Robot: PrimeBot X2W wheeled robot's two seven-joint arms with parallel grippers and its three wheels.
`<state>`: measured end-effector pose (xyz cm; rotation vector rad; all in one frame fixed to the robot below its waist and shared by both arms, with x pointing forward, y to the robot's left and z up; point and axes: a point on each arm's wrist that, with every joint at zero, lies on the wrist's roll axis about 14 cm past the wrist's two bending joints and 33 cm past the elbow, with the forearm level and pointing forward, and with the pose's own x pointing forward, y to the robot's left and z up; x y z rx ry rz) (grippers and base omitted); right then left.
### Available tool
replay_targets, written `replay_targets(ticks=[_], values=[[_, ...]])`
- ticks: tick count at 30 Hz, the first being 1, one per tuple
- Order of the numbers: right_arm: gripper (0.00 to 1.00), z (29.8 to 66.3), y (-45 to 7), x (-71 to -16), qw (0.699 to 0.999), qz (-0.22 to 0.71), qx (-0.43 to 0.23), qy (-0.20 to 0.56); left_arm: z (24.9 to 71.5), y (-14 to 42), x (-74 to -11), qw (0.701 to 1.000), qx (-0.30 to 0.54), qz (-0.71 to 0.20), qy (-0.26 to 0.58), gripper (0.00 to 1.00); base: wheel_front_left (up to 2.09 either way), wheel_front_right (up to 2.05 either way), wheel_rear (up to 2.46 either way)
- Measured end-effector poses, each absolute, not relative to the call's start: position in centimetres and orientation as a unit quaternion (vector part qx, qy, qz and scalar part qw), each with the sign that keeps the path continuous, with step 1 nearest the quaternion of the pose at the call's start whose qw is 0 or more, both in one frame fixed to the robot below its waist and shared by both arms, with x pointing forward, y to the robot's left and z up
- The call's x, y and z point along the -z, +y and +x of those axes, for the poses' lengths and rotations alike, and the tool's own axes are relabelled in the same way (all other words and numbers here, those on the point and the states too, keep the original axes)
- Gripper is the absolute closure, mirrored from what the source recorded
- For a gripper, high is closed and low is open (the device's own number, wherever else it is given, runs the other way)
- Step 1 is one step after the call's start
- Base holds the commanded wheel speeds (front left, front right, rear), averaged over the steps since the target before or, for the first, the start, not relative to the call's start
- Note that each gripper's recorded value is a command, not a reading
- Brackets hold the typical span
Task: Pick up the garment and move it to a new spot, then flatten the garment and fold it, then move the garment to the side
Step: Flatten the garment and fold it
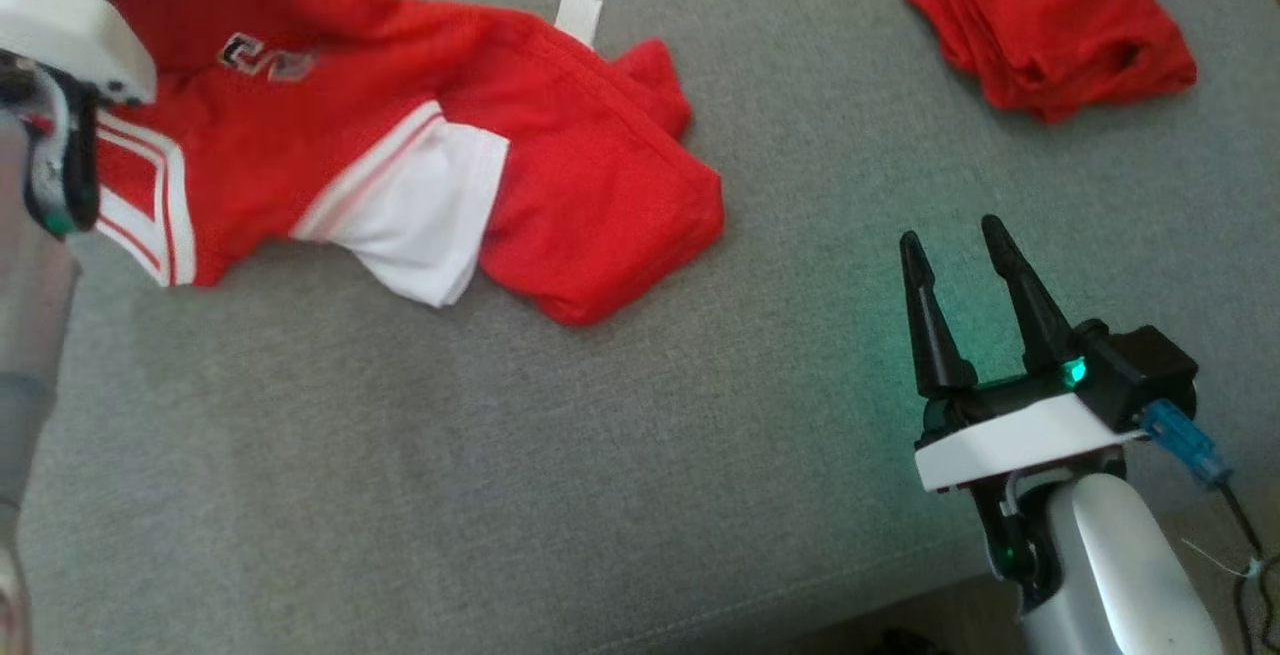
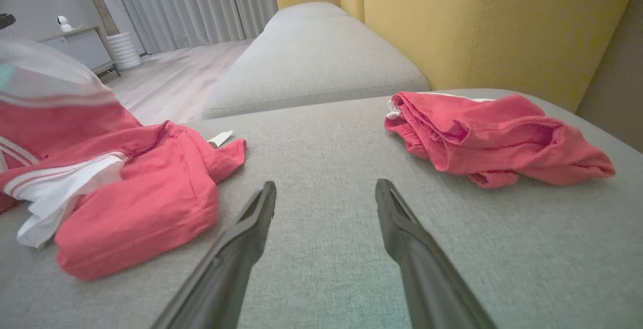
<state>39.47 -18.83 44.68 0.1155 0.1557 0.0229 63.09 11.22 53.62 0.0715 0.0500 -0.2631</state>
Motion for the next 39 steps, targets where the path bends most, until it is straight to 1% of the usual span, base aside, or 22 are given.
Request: replay_targets(ticks=[1,3,10,13,16,21,24,28,30,39], values=[[0.0,39.3,-19.3,-43.9,0.995,0.057,-0.003,0.087,63.2,10.2,-51.8,0.988,0.144,0.029,0.038,0.0,0.0,0.0,0.0],[0.0,39.4,-19.4,-43.6,0.994,0.057,-0.001,0.091,62.7,9.0,-51.0,0.985,0.164,0.024,0.042,0.0,0.0,0.0,0.0],[0.0,39.9,-18.0,-44.5,0.995,0.062,-0.023,0.076,60.5,8.4,-53.3,0.982,0.187,-0.005,0.006,0.0,0.0,0.0,0.0],[0.0,40.0,-17.0,-45.4,0.995,0.064,-0.038,0.064,58.0,8.6,-53.6,0.981,0.195,-0.015,0.0,0.0,0.0,0.0,0.0],[0.0,39.9,-16.4,-46.4,0.995,0.064,-0.049,0.052,54.6,8.2,-52.3,0.978,0.205,-0.025,0.014,0.0,0.0,0.0,0.0],[0.0,39.0,-15.3,-46.4,0.994,0.068,-0.063,0.058,48.6,5.8,-49.5,0.971,0.231,-0.046,0.046,0.0,0.0,0.0,0.0],[0.0,39.2,-14.9,-46.8,0.994,0.064,-0.07,0.055,46.3,3.7,-47.7,0.964,0.25,-0.053,0.072,0.0,0.0,0.0,0.0],[0.0,39.3,-15.2,-46.4,0.994,0.063,-0.065,0.062,45.5,0.9,-45.5,0.954,0.274,-0.051,0.108,0.0,0.0,0.0,0.0],[0.0,39.3,-15.6,-46.1,0.994,0.062,-0.06,0.066,45.5,-0.1,-44.2,0.949,0.285,-0.035,0.128,0.0,0.0,0.0,0.0],[0.0,38.7,-18.5,-44.7,0.995,0.056,-0.015,0.087,45.3,-0.9,-38.0,0.932,0.292,-0.008,0.214,0.0,0.0,0.0,0.0]])
